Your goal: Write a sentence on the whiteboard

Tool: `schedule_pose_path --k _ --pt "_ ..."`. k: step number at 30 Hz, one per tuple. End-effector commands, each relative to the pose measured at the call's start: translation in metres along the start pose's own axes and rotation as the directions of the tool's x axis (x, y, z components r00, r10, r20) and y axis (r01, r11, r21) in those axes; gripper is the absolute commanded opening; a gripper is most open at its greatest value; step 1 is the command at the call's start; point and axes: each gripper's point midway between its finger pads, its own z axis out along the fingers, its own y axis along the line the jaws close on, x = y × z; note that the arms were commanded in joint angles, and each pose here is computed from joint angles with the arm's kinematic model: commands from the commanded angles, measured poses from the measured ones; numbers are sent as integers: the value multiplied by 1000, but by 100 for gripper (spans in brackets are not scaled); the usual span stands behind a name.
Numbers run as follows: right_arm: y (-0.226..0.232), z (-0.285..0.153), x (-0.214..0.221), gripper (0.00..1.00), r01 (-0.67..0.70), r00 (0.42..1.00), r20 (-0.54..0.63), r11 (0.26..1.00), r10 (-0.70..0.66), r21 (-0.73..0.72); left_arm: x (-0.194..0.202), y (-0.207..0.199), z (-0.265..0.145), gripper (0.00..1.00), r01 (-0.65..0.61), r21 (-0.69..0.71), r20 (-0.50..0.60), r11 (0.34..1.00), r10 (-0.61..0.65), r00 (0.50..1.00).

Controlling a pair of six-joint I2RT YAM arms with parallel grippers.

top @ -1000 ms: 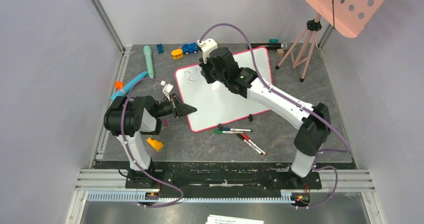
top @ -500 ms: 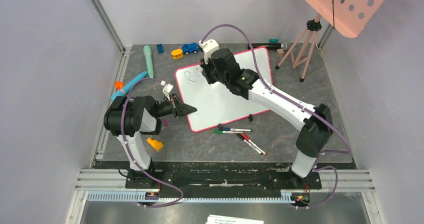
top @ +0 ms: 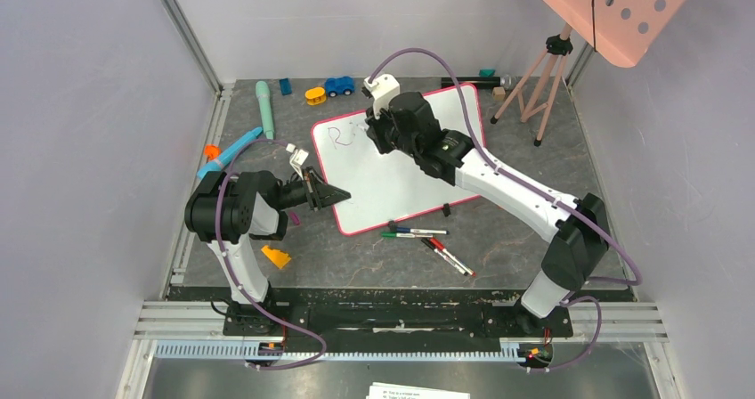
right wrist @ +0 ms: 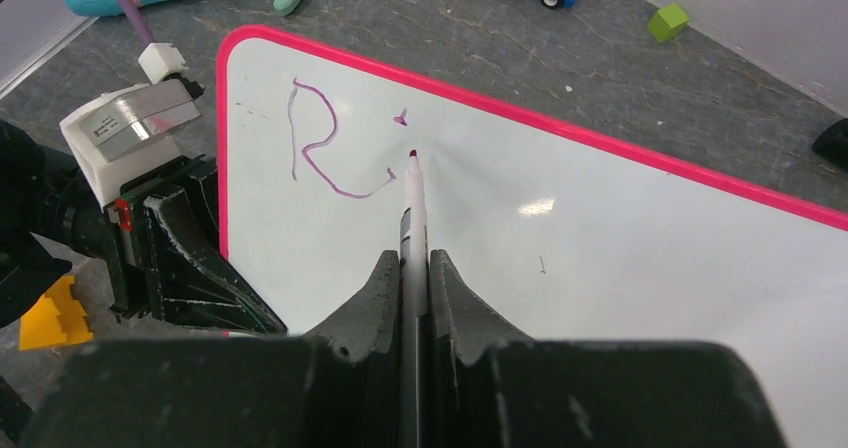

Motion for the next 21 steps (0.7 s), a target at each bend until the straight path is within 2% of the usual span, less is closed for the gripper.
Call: schedule_pose_path --k 1,21 --pt "4 -5 -18 0 -1 998 57 1000 2 -27 13 -10 4 2 -107 77 -45 991 111 993" --pt "10 16 -19 0 -5 999 38 999 6 -42 13 -10 3 2 -108 78 -45 991 112 993"
